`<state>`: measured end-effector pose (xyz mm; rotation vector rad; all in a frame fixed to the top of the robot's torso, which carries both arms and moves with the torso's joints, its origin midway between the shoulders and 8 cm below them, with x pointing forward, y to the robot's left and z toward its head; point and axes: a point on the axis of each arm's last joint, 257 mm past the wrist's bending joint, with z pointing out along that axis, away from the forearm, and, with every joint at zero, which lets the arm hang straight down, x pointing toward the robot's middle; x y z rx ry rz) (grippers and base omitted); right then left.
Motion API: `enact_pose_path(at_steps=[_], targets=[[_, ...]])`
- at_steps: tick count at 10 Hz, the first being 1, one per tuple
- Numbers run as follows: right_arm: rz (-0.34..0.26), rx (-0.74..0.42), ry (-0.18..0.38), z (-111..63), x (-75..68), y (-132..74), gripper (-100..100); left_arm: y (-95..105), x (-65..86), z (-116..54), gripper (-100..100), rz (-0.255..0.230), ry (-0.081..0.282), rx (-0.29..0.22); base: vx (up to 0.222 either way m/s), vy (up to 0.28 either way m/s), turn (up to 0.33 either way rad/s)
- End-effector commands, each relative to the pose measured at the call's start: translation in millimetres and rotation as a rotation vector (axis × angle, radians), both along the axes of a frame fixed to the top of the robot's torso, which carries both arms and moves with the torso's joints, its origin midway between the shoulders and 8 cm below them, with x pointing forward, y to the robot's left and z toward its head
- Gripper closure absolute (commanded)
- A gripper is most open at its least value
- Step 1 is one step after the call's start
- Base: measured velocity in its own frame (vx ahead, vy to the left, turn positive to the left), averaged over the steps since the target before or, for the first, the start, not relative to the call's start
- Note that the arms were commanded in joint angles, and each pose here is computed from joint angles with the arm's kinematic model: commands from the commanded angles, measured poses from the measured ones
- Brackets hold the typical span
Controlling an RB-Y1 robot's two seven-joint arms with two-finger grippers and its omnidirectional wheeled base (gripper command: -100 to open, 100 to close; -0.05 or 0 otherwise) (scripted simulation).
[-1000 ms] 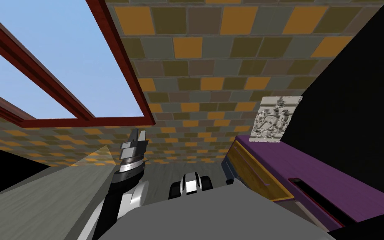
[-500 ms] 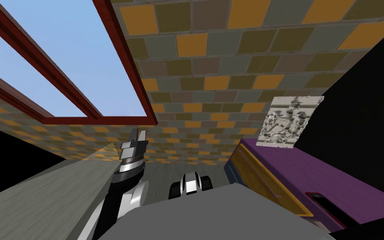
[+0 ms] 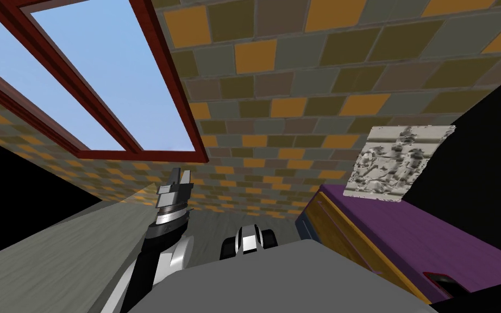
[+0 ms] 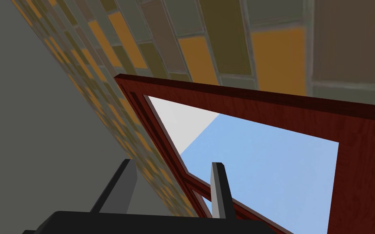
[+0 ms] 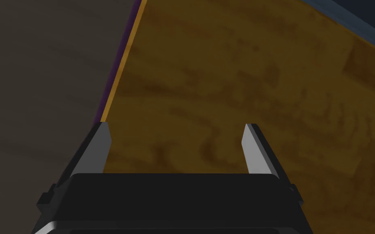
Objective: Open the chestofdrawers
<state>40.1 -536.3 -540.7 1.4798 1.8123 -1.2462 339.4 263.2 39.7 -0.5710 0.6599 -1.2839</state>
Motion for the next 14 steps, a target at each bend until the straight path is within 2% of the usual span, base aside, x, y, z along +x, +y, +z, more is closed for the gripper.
enact_pose_path(at_steps=[1, 2, 3, 5, 6, 7, 8, 14], targets=[[-0.024, -0.056, 0.065, 10.2, -22.3, 0.7, -100, 0.0, 0.0, 0.0, 0, 0.000, 0.000, 0.000, 0.032, -0.020, 0.139], [-0.038, -0.075, 0.082, 14.9, -29.0, -0.5, -100, 0.0, 0.0, 0.0, 0, 0.000, 0.000, 0.000, 0.031, -0.023, 0.095], [-0.038, -0.097, 0.125, 17.4, -42.7, 3.1, -100, 0.0, 0.0, 0.0, 0, 0.000, 0.000, 0.000, 0.038, -0.022, 0.126], [-0.058, -0.128, 0.142, 25.9, -48.5, 1.6, -100, 0.0, 0.0, 0.0, 0, 0.000, 0.000, 0.000, 0.020, -0.018, 0.033], [-0.060, -0.159, 0.187, 31.7, -62.0, 5.7, -100, 0.0, 0.0, 0.0, 0, 0.000, 0.000, 0.000, 0.022, -0.023, 0.137], [-0.072, -0.178, 0.197, 37.0, -65.1, 5.1, -100, 0.0, 0.0, 0.0, 0, 0.000, 0.000, 0.000, 0.022, -0.025, 0.080], [-0.071, -0.205, 0.233, 42.6, -75.3, 10.0, -100, 0.0, 0.0, 0.0, 0, 0.000, 0.000, 0.000, 0.025, -0.031, 0.119], [-0.088, -0.332, 0.360, 75.1, -107.8, 27.5, -100, 0.0, 0.0, 0.0, 0, 0.000, 0.000, 0.000, 0.020, -0.029, 0.086]])
